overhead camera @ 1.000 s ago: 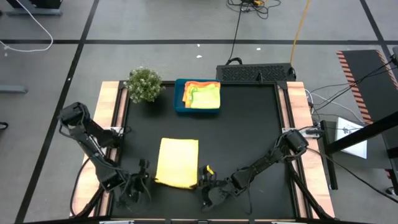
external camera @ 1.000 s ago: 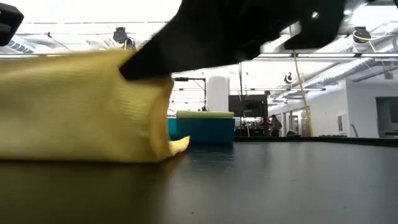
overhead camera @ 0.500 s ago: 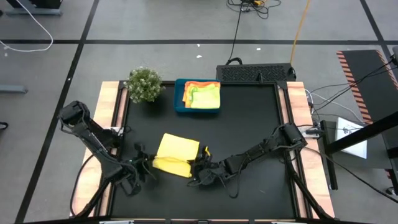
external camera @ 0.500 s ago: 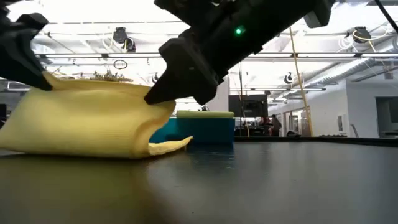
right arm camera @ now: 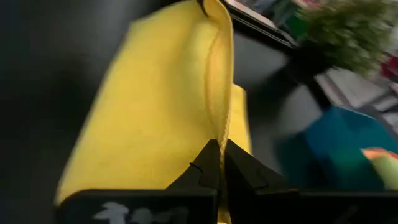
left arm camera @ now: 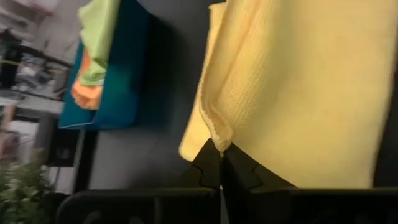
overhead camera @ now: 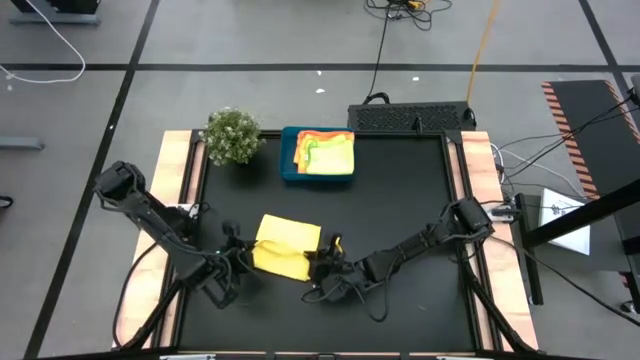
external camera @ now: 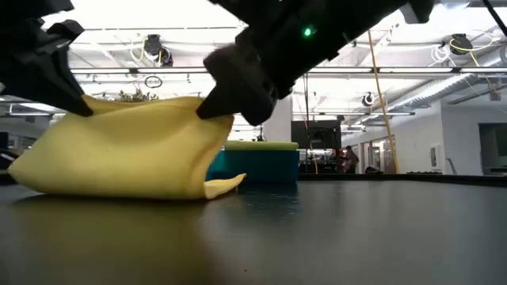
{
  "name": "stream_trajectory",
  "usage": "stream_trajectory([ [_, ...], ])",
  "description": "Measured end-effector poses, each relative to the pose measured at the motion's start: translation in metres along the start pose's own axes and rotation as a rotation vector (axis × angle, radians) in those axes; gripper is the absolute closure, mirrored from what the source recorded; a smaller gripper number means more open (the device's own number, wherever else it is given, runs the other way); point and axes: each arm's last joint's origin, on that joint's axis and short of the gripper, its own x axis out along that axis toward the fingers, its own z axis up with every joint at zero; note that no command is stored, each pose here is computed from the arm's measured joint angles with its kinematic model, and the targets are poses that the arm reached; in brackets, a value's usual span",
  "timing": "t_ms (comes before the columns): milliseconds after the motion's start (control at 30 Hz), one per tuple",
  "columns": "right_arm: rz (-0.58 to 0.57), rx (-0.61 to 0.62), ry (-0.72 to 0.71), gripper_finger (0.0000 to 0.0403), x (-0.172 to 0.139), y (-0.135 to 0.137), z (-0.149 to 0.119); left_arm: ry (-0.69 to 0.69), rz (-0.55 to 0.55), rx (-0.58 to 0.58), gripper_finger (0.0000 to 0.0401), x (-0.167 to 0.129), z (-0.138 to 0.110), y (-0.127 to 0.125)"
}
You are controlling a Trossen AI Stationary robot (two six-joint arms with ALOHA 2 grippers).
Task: Fold microfiber towels
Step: Fold the yellow microfiber towel
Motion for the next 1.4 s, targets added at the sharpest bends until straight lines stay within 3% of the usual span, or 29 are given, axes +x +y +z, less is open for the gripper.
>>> stream_trajectory([
  [300,-0.092,0.104,0.112,0.0403,0.023,-0.026,-0.013,0.043,0.131,-0.026,0.0401,0.038,-0.005,0.016],
  [533,-0.104,0.162,0.169,0.0403,0.039,-0.044,-0.03,0.069,0.085,-0.061,0.0401,0.079,-0.026,0.02],
  [833,-0.051,0.264,0.203,0.04,0.052,-0.056,-0.061,0.08,-0.01,-0.108,0.0388,0.094,-0.03,0.024],
  [1000,0.006,0.253,0.083,0.0359,0.052,-0.054,-0.06,0.093,-0.014,-0.114,0.0342,0.096,-0.031,0.025],
  [1233,-0.064,0.228,0.077,0.0278,0.05,-0.055,-0.059,0.12,0.009,-0.098,0.0283,0.091,-0.035,0.03],
  [1400,-0.117,0.168,0.04,0.0254,0.033,-0.054,-0.045,0.137,0.034,-0.13,0.0266,0.072,-0.03,0.047],
])
